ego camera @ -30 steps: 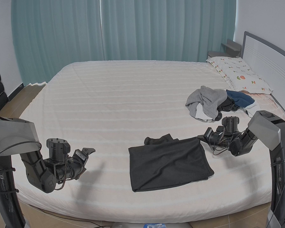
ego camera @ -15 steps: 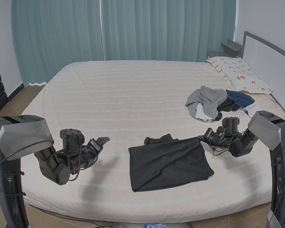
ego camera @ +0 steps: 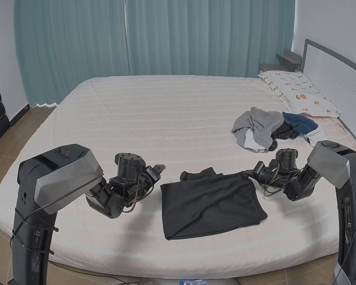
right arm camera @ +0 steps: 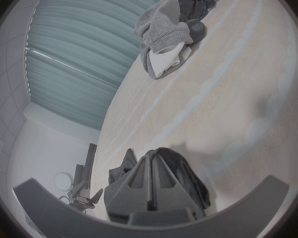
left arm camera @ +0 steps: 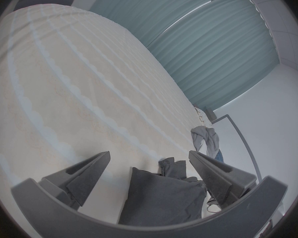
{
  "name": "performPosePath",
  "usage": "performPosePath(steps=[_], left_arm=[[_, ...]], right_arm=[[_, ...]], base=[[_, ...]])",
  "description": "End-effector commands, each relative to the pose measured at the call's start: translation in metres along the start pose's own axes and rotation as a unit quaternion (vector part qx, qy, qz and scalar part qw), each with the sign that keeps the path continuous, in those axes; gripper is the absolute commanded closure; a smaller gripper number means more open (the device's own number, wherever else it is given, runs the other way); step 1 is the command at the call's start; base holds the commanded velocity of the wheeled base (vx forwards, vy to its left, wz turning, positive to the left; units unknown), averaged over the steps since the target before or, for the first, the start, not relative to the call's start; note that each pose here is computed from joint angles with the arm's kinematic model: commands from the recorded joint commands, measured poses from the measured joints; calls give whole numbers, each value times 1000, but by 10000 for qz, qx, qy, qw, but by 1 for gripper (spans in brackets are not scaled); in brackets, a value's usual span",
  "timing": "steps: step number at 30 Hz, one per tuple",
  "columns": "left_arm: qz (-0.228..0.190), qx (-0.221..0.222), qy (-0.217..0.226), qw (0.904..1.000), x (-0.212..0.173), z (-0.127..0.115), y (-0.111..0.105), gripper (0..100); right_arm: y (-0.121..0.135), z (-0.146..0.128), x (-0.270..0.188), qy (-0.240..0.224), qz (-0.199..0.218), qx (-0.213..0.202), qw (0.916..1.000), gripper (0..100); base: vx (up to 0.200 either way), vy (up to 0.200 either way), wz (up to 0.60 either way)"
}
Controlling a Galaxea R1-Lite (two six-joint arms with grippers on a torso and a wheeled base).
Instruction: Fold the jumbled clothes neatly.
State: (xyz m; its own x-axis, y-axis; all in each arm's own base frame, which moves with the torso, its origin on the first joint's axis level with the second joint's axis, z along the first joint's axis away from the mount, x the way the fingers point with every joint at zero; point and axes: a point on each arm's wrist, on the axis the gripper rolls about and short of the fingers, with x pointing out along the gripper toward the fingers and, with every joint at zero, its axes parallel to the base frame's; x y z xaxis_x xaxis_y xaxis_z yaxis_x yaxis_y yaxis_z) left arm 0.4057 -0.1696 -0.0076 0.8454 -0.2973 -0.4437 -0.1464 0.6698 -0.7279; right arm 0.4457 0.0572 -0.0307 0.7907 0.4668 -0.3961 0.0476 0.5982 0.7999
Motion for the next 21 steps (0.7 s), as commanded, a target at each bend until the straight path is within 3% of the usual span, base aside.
performPosePath(steps=[1, 11, 18, 19, 21], left_arm=[[94, 90, 154, 9998, 13, -18, 7, 0], [-128, 329, 217, 9991, 16, -36, -4, 0], [-65, 456, 276, 9986, 22, -48, 0, 0], [-55, 488, 274, 9984, 23, -48, 0, 100], [-41, 519, 265, 9983, 23, -48, 0, 100]], right_arm=[[3, -8, 2, 76, 19, -18, 10000, 100], [5, -8, 2, 13, 55, -55, 10000, 100], [5, -8, 2, -2, 62, -61, 10000, 100], [5, -8, 2, -2, 62, -61, 10000, 100], [5, -8, 2, -43, 26, -63, 10000, 100]], base=[[0, 0, 0], [0, 0, 0], [0, 0, 0], [0, 0, 0], [0, 0, 0]])
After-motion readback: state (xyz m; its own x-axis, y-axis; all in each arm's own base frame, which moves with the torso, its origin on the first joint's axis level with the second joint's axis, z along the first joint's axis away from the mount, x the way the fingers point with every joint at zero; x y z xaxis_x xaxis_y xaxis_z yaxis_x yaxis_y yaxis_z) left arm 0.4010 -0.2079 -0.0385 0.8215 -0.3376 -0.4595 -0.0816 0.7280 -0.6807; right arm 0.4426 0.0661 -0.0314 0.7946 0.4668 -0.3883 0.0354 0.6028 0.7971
